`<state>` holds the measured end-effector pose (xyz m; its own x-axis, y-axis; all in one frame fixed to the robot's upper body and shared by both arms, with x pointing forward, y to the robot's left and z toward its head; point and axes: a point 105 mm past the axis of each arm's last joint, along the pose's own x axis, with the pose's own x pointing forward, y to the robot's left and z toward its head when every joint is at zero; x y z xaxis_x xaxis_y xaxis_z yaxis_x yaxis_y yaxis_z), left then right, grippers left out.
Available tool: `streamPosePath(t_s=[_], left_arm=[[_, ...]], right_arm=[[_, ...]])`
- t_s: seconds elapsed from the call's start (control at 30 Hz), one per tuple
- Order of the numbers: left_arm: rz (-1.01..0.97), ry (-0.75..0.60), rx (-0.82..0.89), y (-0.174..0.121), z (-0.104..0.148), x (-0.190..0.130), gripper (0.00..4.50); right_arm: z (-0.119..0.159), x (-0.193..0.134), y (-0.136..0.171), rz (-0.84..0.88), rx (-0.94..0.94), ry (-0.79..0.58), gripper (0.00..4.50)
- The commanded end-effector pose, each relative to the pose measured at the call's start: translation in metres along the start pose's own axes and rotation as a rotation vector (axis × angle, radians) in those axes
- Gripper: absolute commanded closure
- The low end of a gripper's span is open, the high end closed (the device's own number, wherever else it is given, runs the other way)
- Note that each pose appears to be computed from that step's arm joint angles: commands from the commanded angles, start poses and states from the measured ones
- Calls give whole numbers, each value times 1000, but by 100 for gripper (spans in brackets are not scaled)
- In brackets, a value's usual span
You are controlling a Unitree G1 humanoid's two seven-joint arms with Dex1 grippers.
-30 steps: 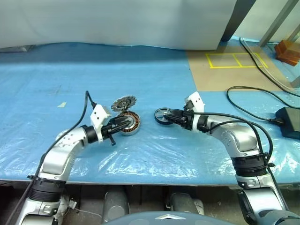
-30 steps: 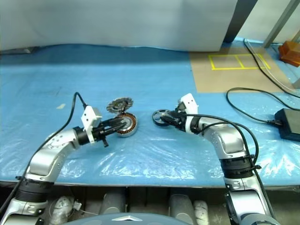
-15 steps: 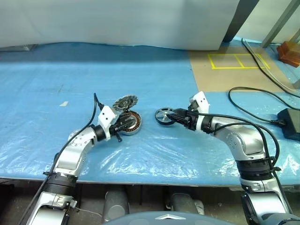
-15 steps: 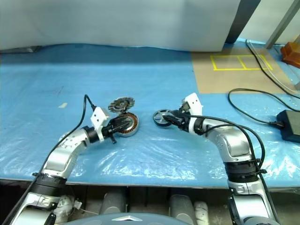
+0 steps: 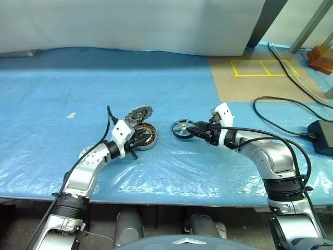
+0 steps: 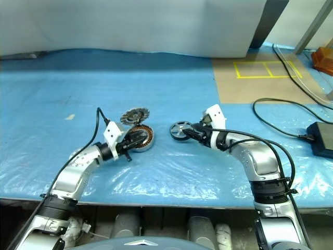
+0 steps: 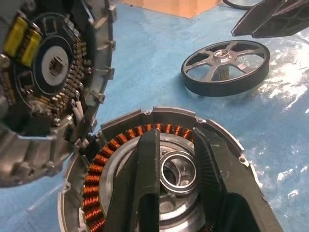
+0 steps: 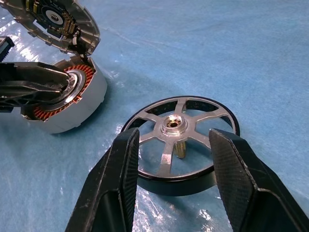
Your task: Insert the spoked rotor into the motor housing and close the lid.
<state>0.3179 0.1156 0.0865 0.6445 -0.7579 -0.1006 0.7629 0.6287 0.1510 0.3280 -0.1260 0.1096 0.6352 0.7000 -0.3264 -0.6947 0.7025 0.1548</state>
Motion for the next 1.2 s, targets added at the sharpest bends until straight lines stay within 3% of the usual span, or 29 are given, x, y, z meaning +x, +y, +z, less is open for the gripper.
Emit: streamPosePath(t_s=[0.03,0.5,0.77,1.0,1.2], left_arm=[[13,-28,18,5,8,-1,382],[29,5,-28,8,-4,4,382],[28,9,-27,9,-4,2,117],[34,-97,-35,16,33,-15,117],[-89,-103,-104,-16,47,-53,117]], right_arm=[[10,-2,6,11,-43,-31,212],[6,-2,3,-16,-48,-20,212],[4,-1,3,-19,-46,-14,212],[14,-1,13,40,-37,-56,212],[38,-3,35,175,-88,-117,212]])
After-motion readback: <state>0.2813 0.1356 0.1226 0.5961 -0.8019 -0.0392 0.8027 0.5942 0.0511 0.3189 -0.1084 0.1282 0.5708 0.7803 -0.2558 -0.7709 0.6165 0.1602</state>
